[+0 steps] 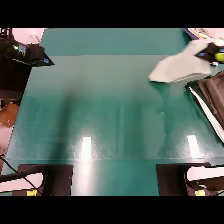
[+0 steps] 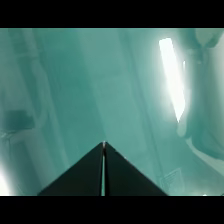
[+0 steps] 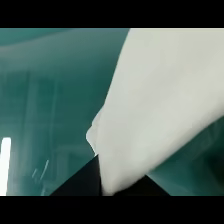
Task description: Fold the shirts.
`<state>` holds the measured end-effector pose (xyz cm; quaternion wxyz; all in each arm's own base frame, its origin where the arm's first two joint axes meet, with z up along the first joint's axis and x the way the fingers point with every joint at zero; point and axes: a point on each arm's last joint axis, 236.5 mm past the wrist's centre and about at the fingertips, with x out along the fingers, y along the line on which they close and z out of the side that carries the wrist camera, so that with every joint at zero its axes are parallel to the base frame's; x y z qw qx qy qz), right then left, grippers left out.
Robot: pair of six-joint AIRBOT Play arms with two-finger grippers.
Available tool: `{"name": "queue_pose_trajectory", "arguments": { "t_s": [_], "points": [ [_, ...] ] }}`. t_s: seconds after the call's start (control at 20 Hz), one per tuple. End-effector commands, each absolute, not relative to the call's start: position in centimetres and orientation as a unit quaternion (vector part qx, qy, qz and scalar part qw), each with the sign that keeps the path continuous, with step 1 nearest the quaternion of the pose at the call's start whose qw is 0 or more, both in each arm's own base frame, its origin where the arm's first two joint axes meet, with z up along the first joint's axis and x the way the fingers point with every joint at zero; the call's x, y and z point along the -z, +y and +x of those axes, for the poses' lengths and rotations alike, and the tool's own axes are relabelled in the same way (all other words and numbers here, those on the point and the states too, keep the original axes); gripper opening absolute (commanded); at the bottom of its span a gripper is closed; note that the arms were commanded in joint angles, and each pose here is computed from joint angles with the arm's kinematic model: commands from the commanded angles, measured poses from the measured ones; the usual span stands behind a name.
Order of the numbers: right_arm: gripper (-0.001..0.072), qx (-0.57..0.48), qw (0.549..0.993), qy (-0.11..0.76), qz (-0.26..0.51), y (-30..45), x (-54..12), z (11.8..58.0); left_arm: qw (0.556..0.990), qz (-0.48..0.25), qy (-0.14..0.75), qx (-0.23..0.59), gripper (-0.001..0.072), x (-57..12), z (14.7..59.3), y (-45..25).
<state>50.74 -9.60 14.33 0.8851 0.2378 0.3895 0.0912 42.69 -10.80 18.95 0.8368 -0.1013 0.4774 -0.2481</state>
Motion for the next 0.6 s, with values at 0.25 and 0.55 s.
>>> {"name": "queue_pose_trajectory", "arguments": {
  "t_s": [0.25,0.55],
  "points": [
    [0.001,-0.015,0.929,0.281,0.242,-20.5,-21.9,48.5,0.842,-0.08,0.436,0.308,0.0023,-20.4,42.7,-18.1],
    [0.001,-0.016,0.947,0.252,0.196,-20.6,-27.4,47.2,0.84,-0.077,0.439,0.309,0.0023,-20.3,42.5,-18.2]
  ]
}}
